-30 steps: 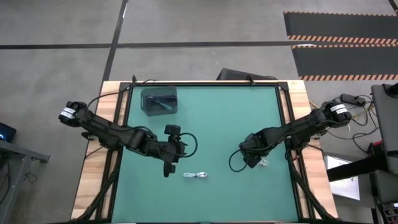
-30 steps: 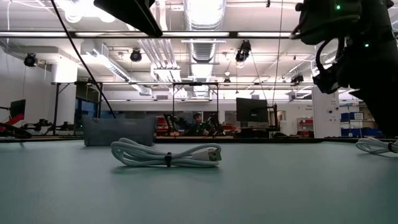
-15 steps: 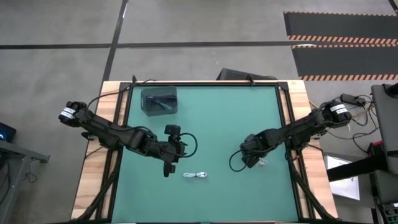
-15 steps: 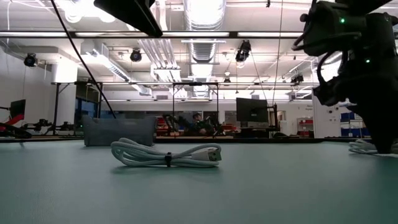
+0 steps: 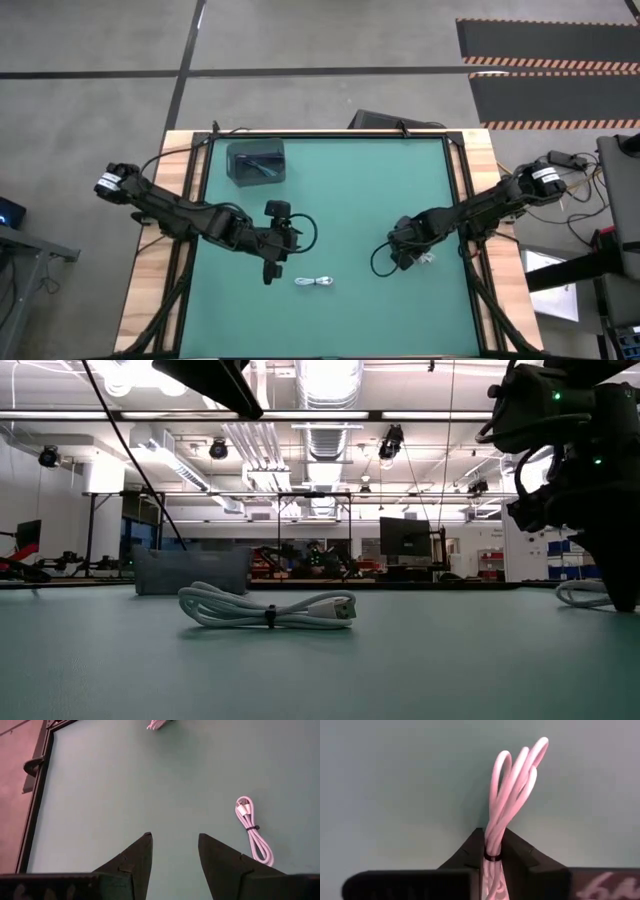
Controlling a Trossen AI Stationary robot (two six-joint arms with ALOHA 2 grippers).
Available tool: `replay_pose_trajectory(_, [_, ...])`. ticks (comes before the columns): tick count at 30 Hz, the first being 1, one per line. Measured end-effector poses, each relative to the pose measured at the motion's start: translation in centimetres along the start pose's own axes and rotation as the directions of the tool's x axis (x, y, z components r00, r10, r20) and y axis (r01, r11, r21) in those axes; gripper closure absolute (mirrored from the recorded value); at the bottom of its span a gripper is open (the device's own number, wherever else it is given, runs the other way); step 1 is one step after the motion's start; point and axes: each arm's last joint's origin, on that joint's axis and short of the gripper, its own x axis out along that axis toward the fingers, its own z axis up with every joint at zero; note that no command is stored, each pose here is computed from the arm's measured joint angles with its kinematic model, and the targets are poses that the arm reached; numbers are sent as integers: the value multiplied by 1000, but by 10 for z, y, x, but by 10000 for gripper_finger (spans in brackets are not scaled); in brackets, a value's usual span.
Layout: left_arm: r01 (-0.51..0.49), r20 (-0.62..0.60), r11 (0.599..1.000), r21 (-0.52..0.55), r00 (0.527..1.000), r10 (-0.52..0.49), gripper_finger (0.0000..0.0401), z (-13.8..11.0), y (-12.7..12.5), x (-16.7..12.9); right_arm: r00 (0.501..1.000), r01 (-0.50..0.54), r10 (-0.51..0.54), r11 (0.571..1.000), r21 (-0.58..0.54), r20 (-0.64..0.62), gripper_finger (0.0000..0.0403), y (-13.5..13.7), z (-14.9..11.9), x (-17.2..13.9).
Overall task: Pick and place USB-C Cables
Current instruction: Put the right white charger cable into the black bin
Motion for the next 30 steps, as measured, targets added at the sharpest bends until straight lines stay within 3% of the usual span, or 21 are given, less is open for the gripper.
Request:
replay_pose_trajectory(7, [-3, 86, 1000, 8, 996, 3, 257, -3, -4, 9, 979, -86, 105, 991, -107, 177, 375, 16, 11, -12])
replay_pose_trajectory(13, [-15, 183, 1000, 10, 983, 13, 257, -11, -9, 21, 886, -189, 287, 941, -282, 363, 374, 37, 23, -21])
replay_pose_trajectory(19, [-26, 321, 999, -36, 946, 36, 257, -12, -10, 28, 677, -174, 495, 827, -535, 545, 374, 60, 36, -40])
replay_pose_trajectory(27, [-43, 492, 991, -128, 865, 101, 257, -9, -3, 31, 314, 65, 689, 671, -738, 654, 374, 84, 46, -70])
replay_pose_trajectory(30, [-46, 531, 986, -160, 838, 126, 257, -8, 1, 31, 214, 159, 726, 634, -757, 653, 374, 90, 48, -76])
